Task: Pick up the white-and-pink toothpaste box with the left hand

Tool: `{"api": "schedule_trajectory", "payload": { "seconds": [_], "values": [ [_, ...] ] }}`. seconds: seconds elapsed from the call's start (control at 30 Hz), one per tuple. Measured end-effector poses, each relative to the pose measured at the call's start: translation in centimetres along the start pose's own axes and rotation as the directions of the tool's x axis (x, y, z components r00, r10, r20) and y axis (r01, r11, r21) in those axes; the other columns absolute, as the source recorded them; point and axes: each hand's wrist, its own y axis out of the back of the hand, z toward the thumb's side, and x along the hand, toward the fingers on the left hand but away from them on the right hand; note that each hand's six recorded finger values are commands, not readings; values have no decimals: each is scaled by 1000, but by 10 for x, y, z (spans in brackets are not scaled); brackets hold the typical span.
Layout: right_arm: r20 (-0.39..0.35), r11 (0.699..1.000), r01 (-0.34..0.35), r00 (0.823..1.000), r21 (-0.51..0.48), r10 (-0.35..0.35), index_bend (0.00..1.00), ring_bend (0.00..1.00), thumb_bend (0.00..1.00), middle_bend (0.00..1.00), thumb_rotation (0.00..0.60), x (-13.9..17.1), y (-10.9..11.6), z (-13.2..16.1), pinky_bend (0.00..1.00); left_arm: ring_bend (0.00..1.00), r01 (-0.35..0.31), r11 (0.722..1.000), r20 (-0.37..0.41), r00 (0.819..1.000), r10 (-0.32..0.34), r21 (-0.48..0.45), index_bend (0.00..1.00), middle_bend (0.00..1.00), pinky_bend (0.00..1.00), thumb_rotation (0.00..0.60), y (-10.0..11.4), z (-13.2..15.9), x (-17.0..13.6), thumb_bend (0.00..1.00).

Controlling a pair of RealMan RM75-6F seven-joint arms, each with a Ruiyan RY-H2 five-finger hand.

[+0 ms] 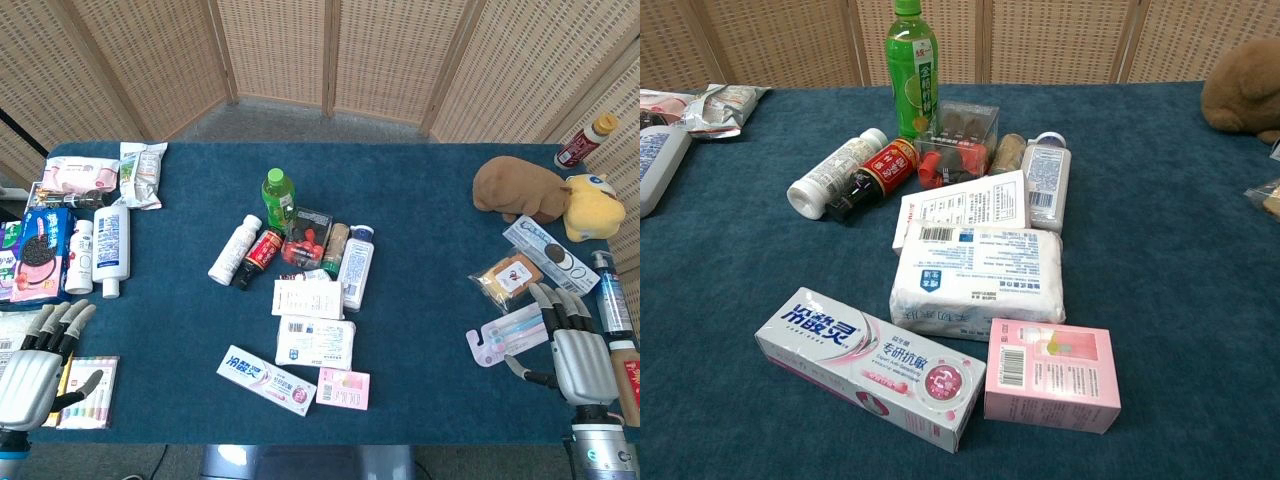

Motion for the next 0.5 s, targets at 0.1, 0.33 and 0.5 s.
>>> {"api": "schedule_trajectory", "payload": {
  "seconds": [0.1,0.33,0.5],
  "values": [
    [-6,1000,1,1000,-5,-1,0,0,199,0,521,-2,0,3,0,0,10,1000,-1,1000,-10,0,0,0,0,600,-2,-1,0,312],
    [-12,1000,-1,1000,-8,1,0,0,200,0,523,-1,0,4,0,0,44,999,16,999,-44,3,0,0,0,600,-9,1,3,312],
    [0,1000,13,1000,-10,-13,0,0,199,0,519,4,4,0,0,0,106,994,56,993,-107,20,0,0,0,600,-17,8,9,312]
  ]
}}
